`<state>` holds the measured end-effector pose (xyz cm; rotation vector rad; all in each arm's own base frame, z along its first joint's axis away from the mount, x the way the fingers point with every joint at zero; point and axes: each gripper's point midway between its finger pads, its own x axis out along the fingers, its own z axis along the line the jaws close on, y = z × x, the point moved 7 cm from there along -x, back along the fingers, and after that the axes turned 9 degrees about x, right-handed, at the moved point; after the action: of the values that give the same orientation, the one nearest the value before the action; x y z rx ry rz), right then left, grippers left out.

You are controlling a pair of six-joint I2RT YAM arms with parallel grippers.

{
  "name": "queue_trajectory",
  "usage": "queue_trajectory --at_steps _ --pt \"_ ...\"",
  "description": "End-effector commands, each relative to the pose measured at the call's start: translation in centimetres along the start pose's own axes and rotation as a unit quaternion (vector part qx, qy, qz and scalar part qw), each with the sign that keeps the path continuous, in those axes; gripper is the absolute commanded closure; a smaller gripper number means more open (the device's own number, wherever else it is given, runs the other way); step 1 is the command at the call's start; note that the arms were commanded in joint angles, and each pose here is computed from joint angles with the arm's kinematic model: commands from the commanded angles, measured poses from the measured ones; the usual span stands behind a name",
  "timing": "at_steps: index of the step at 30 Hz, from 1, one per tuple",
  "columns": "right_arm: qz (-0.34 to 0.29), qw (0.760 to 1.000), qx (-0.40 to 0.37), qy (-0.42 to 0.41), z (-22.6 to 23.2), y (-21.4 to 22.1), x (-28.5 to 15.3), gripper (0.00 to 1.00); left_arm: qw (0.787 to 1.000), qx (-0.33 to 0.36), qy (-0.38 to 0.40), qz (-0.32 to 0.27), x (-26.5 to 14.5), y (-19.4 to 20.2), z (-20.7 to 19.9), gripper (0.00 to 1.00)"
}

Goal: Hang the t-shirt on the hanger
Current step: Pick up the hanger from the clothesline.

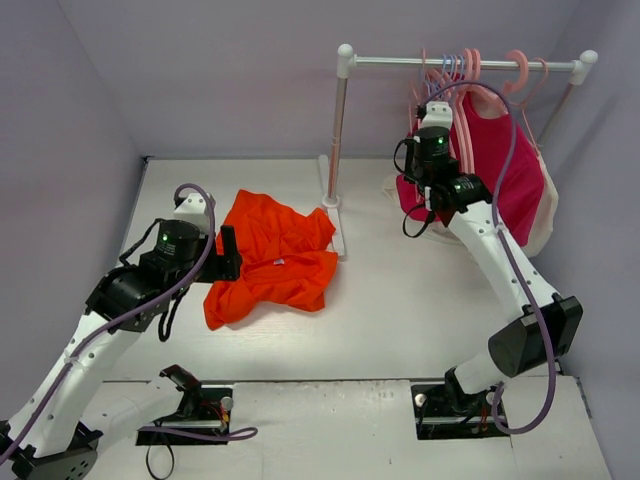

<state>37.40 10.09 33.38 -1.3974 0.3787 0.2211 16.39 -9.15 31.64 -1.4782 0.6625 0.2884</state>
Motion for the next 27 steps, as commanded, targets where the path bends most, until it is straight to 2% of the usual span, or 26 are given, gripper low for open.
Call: queue_trajectory --at_steps 1,10,15,22,27 --pt "-0.103 0.992 0.041 -0.053 0.1 -6.2 -5.0 1.0 1.0 0.003 -0.003 -0.024 -0.2 -1.6 0.0 0.28" --pt "-0.125 0.988 0.018 -0.09 -0.1 -7.1 -7.8 1.0 1.0 0.005 -0.007 -0.018 0.4 -1.9 -0.1 0.28" --pt "-0.127 0.983 0.034 -0.128 0.1 -7.0 -9.5 1.0 1.0 0.002 -0.009 -0.014 0.7 -2.1 -0.3 0.28" --pt "-0.059 0.984 0.034 -0.163 -0.6 -0.3 -10.2 1.0 0.999 -0.03 -0.031 0.011 2.5 -1.6 -0.6 0.28" --pt "-0.032 0.979 0.019 -0.199 -1.7 4.3 -12.2 1.0 0.993 -0.06 -0.093 0.028 4.9 -1.2 -0.2 0.28"
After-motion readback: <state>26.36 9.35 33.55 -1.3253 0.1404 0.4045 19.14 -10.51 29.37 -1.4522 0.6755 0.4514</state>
